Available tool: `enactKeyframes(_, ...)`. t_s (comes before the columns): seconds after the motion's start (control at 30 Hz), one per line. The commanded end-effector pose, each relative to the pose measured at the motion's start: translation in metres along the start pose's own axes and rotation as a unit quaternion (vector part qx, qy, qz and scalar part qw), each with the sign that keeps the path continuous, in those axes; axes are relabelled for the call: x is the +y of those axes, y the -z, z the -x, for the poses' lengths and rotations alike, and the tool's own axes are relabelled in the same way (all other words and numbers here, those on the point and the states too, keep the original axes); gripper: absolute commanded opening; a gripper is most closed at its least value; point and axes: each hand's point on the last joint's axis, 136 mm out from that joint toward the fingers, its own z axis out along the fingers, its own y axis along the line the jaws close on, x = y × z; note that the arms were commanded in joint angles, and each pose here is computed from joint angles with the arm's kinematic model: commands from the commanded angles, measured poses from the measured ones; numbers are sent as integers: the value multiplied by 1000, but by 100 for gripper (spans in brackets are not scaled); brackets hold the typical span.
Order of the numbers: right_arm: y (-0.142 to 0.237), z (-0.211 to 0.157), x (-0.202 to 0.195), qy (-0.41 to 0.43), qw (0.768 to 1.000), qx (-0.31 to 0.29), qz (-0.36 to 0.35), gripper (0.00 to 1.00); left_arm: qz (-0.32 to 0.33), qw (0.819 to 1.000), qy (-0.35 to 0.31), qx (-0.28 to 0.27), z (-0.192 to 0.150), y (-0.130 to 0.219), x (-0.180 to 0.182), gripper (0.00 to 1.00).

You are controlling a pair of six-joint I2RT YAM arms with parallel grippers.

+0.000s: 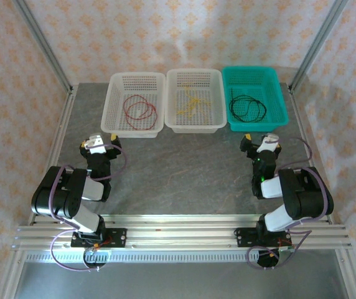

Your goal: Untangle the cables

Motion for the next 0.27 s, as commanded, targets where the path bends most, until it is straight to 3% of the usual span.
enactKeyframes(0.0, -4, 8, 0, -4, 1000, -12, 0, 100, 0, 1000, 7, -8, 8, -5, -1, 100)
enactKeyframes(0.23, -4, 8, 0, -4, 1000, -12, 0, 100, -4, 1000, 5, -8, 7, -5, -2, 100)
